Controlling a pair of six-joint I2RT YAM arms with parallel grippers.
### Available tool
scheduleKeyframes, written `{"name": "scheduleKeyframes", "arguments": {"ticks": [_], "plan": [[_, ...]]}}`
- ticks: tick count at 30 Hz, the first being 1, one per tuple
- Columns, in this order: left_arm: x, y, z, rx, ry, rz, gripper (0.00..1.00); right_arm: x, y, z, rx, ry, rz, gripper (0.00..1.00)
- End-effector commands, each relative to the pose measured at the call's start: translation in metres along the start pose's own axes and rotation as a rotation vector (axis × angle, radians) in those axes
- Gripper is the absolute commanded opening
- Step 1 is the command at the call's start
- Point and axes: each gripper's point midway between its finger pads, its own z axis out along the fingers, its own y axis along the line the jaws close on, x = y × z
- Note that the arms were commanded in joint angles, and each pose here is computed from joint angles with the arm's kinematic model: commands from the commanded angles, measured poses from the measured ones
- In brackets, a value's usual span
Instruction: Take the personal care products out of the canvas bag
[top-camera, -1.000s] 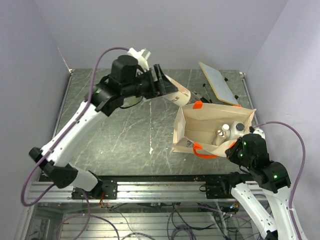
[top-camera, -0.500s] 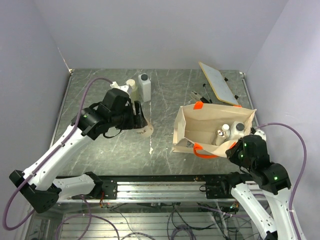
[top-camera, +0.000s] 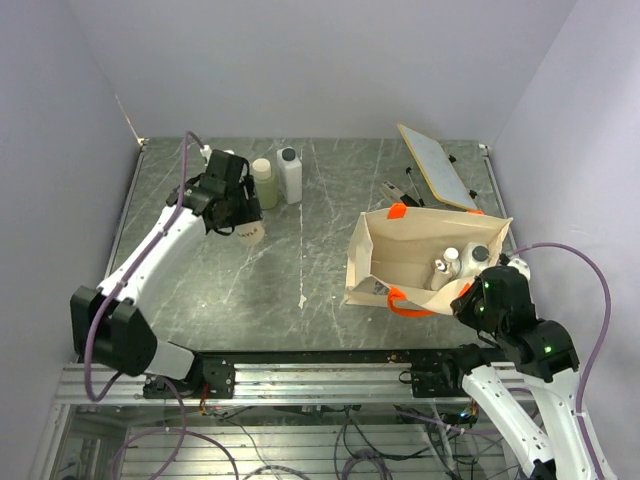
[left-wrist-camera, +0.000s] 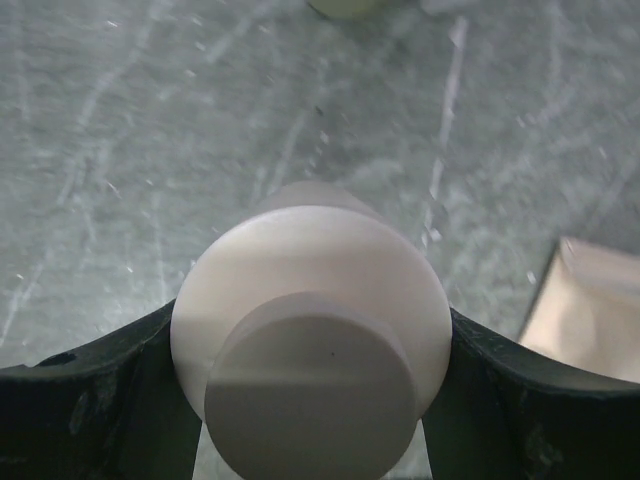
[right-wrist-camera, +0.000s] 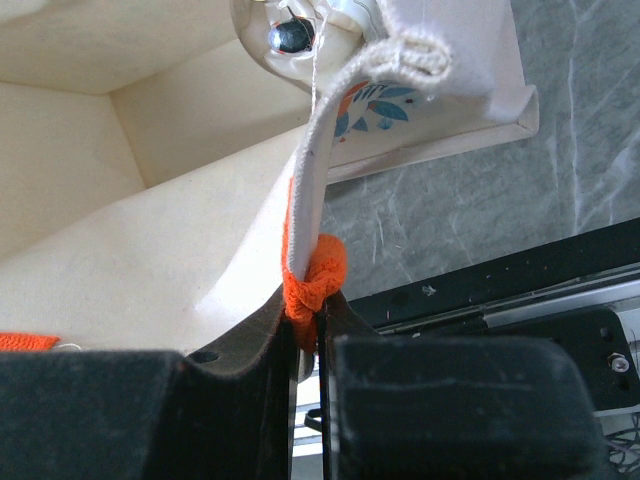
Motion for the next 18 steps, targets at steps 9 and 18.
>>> {"name": "scheduleKeyframes", "arguments": {"ticks": [9, 18], "plan": [[-0.124, 0.047, 0.096, -0.076, -0.238, -0.035, 0.07, 0.005, -0.001, 0.000, -0.008, 0.025, -0.064, 0.06], [-0.128, 0.049, 0.153, -0.094, -0.231, 0.051, 0.07, 0.005, 0.000, -0.001, -0.020, 0.019, -0.069, 0.06]]}}
